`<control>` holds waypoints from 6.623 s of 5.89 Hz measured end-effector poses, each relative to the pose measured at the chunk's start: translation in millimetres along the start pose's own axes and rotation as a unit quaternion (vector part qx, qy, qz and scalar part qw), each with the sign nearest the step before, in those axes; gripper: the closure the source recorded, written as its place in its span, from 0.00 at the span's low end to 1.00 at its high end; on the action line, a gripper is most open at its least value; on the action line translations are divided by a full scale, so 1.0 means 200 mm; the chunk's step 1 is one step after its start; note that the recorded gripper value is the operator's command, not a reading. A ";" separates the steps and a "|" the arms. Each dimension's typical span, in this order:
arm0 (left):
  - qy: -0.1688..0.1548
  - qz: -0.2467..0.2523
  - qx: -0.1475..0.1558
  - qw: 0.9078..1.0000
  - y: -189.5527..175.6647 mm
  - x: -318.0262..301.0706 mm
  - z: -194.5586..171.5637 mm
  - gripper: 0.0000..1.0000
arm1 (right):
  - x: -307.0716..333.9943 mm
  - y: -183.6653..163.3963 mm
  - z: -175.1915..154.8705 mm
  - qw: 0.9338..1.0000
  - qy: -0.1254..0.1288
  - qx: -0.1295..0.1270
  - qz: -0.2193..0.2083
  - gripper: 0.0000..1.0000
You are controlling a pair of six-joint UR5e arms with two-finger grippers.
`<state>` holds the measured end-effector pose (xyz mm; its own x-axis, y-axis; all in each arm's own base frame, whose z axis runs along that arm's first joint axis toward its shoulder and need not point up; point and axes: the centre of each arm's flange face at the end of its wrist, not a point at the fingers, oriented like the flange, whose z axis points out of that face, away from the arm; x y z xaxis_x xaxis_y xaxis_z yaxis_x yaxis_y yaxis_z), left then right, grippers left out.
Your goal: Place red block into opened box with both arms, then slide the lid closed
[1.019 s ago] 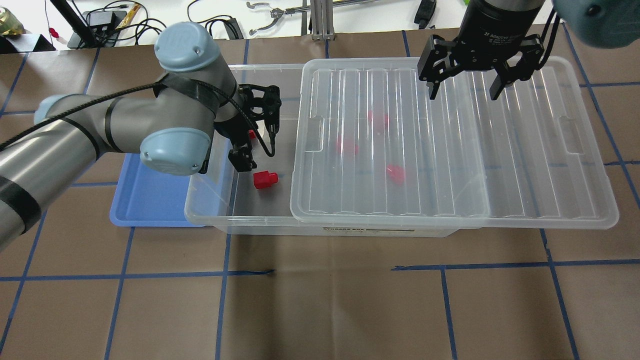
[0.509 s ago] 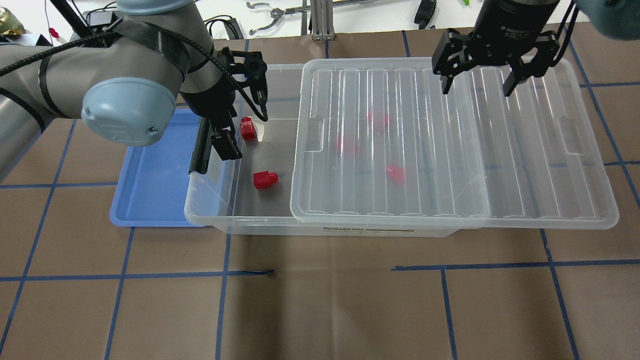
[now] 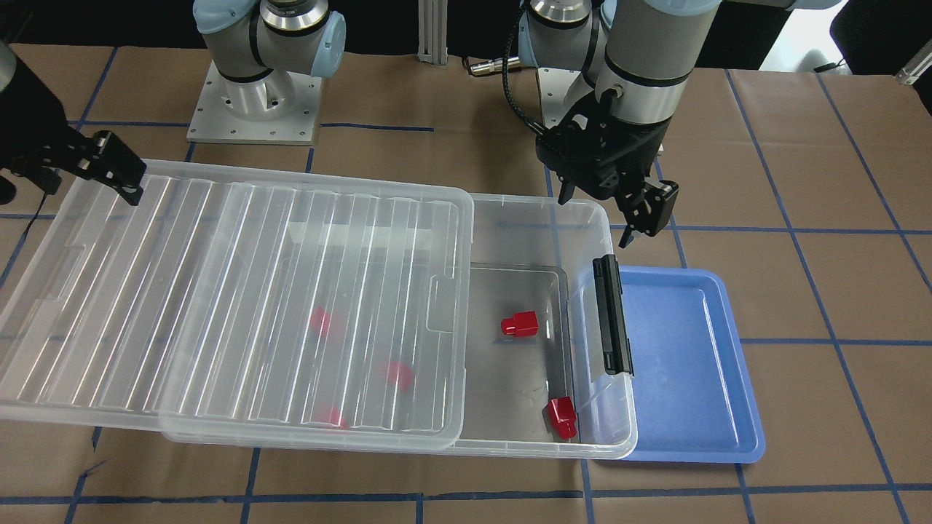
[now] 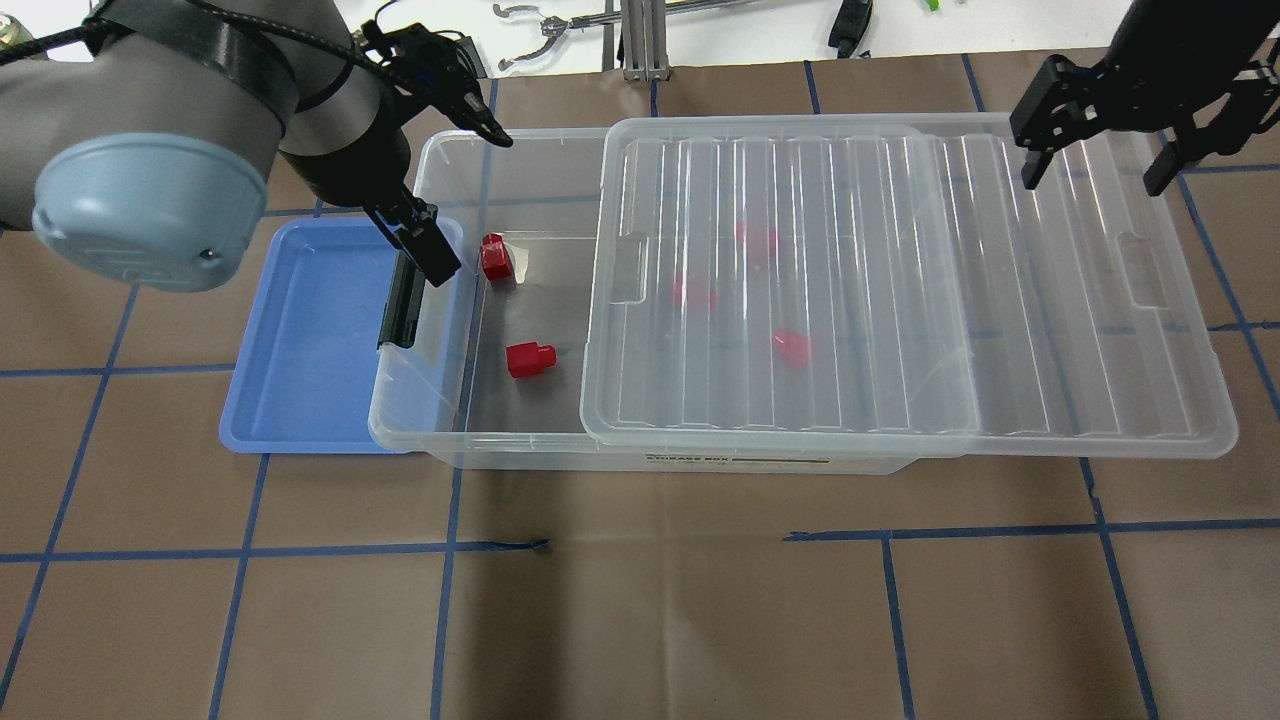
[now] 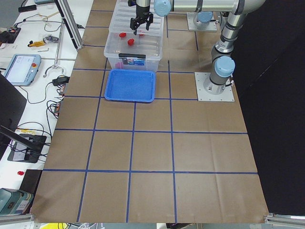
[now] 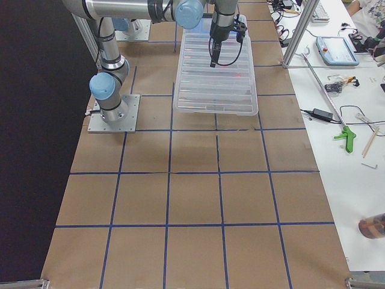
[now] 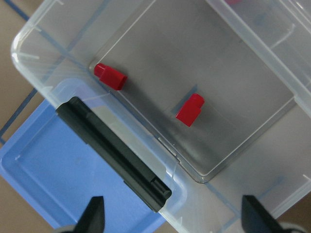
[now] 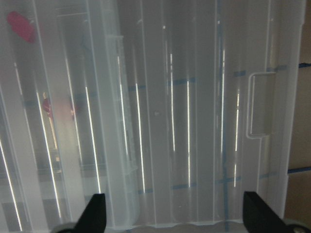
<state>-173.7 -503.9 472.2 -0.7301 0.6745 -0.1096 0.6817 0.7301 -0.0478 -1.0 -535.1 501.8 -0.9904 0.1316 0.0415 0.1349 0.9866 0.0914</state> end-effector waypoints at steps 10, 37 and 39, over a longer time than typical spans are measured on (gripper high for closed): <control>0.018 -0.330 -0.006 0.944 -0.03 -0.10 -0.12 0.02 | 1.00 -0.22 0.76 0.999 0.023 -0.030 0.001 0.00; 0.062 -0.328 0.009 0.943 -0.03 -0.04 -0.14 0.01 | 0.18 -0.01 0.87 0.997 -0.068 -0.033 0.012 0.00; 0.034 -0.327 -0.006 0.944 -0.02 -0.07 -0.12 0.01 | 0.08 0.00 0.87 0.997 -0.067 -0.034 -0.001 0.00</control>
<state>-167.4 -513.5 496.7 -0.9965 0.0833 0.0043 0.0828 0.9940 -0.0719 -22.4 -516.3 330.0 -0.9849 0.1461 -0.0924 0.1303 0.9787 0.1587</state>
